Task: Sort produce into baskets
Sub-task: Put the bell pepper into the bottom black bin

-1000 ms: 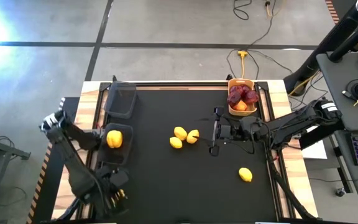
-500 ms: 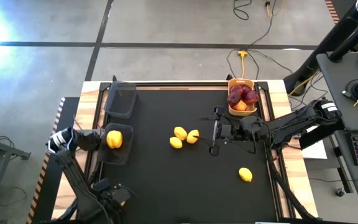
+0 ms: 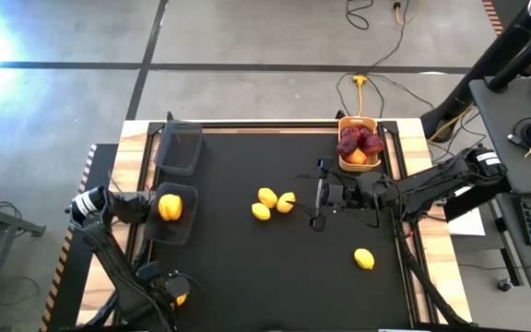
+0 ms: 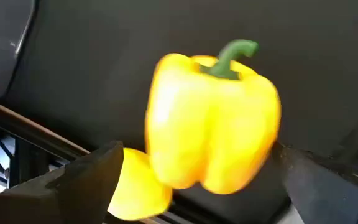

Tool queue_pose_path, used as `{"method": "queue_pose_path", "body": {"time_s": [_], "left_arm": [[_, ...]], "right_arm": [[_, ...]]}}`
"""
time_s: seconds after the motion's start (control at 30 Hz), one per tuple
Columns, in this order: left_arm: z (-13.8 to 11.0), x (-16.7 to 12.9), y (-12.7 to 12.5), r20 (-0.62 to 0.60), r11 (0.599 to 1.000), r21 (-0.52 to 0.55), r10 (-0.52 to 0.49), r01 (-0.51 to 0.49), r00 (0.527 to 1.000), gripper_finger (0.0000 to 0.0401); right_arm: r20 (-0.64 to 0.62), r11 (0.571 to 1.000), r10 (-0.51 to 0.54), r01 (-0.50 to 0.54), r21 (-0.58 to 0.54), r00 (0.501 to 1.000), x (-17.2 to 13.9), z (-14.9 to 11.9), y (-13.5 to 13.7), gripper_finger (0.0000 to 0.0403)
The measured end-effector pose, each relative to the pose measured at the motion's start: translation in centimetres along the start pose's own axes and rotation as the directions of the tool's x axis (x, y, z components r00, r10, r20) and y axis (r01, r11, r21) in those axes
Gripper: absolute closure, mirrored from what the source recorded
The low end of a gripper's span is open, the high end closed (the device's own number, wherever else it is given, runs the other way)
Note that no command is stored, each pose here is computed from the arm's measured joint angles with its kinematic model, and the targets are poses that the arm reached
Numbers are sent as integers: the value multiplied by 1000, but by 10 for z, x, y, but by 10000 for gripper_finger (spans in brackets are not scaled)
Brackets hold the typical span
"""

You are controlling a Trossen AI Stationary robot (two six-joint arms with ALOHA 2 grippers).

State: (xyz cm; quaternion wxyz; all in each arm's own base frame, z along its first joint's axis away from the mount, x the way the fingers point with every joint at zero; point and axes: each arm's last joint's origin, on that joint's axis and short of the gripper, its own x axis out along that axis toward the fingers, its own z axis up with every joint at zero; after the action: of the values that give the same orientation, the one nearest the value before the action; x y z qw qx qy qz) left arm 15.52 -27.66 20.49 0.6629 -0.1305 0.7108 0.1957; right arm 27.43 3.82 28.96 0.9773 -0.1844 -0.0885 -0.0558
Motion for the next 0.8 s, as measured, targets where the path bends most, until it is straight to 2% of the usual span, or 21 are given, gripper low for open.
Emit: {"method": "queue_pose_path", "body": {"time_s": [0.1, 0.23, 0.33, 0.53, 0.63, 0.8], "left_arm": [[0, 11, 4, -1, 1000, -1, 29, -29, 1000, 9], [2, 25, 3, 3, 1000, 3, -21, 21, 1000, 9], [3, 34, 6, 5, 1000, -28, -4, 5, 1000, 9], [8, 44, 9, 81, 999, -52, -3, 7, 997, 14], [14, 47, 10, 124, 996, -83, 3, 7, 992, 39], [26, 39, 14, 152, 996, -86, 17, -4, 988, 103]], "right_arm": [[0, 1000, 0, 0, 9, 1000, 0, 0, 0, 111], [-2, 1000, 1, -1, 10, 1000, 0, 0, 0, 108], [-8, 1000, 4, -4, 9, 1000, 0, -1, 0, 110], [-9, 1000, 4, -4, 10, 1000, 0, -1, 0, 117], [-8, 1000, 4, -4, 10, 1000, 0, -1, 0, 117], [-9, 1000, 4, -4, 19, 1000, 0, -1, 0, 117]]}}
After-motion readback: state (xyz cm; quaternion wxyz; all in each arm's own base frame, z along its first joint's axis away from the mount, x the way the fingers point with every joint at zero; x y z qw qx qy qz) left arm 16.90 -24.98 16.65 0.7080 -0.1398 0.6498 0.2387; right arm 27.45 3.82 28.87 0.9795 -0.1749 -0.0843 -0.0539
